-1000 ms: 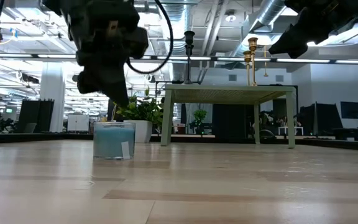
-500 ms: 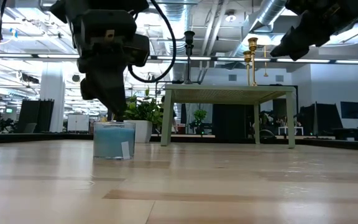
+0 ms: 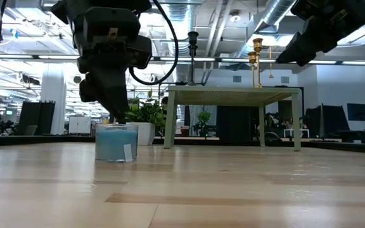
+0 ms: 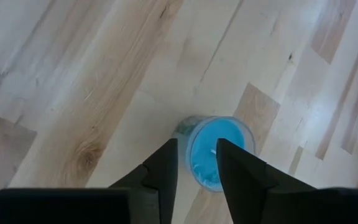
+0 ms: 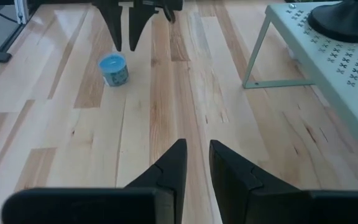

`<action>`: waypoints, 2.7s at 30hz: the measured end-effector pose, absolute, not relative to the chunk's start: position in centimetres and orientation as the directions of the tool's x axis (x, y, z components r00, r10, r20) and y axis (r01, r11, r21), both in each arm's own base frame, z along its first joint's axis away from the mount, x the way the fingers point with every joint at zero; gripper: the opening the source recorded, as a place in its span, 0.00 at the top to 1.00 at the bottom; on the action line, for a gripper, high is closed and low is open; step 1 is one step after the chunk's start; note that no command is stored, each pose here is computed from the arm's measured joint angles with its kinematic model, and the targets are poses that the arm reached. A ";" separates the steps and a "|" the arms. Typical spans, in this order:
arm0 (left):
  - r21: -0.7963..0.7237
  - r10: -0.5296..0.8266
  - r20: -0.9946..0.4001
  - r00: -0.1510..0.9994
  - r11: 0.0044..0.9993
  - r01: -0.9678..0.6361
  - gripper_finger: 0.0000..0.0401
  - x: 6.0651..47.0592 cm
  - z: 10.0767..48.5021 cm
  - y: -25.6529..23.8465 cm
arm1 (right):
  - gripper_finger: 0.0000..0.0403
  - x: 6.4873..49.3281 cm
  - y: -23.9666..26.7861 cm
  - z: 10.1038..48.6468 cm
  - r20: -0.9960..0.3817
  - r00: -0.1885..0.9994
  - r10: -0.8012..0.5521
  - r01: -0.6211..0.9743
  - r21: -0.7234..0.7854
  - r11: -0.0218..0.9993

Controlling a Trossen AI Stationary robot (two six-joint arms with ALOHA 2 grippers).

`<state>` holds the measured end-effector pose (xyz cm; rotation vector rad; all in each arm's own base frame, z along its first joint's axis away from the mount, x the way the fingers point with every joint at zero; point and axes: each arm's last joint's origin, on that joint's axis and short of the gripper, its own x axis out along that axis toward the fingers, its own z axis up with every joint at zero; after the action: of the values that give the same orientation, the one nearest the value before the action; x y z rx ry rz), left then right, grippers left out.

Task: Pick & Place candle stick holders
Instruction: Align the blue scented candle with the violet scented candle on the shelf

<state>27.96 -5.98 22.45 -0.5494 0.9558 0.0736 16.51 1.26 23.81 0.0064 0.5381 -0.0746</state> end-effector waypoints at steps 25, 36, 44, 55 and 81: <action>-0.464 -0.211 -0.779 0.590 0.827 -0.318 0.78 27.0 19.5 -6.4 | 0.85 16.5 1.3 23.8 -0.511 0.857 -0.069 0.072 -0.014 0.997; -0.467 -0.191 -0.773 0.606 0.817 -0.339 0.98 27.1 19.6 -6.3 | 0.85 16.5 1.3 23.8 -0.511 0.857 -0.069 0.072 -0.014 0.997; -0.517 -0.200 -0.736 0.647 0.783 -0.345 0.99 28.0 21.3 -6.5 | 0.85 16.5 1.3 23.8 -0.513 0.856 -0.069 0.068 -0.022 0.997; -0.349 -0.039 -0.764 0.644 0.865 -0.362 0.99 29.1 28.8 -6.0 | 0.85 16.4 1.2 23.6 -0.538 0.840 -0.071 0.067 -0.028 0.997; 0.178 0.242 -0.486 0.840 0.968 -0.176 0.99 35.3 42.6 -0.8 | 0.85 16.2 1.2 23.4 -0.557 0.827 -0.072 0.067 -0.030 0.997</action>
<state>35.32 -0.85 42.56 0.1281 0.5303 0.2218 16.22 1.23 23.40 -0.0088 0.5920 -0.0741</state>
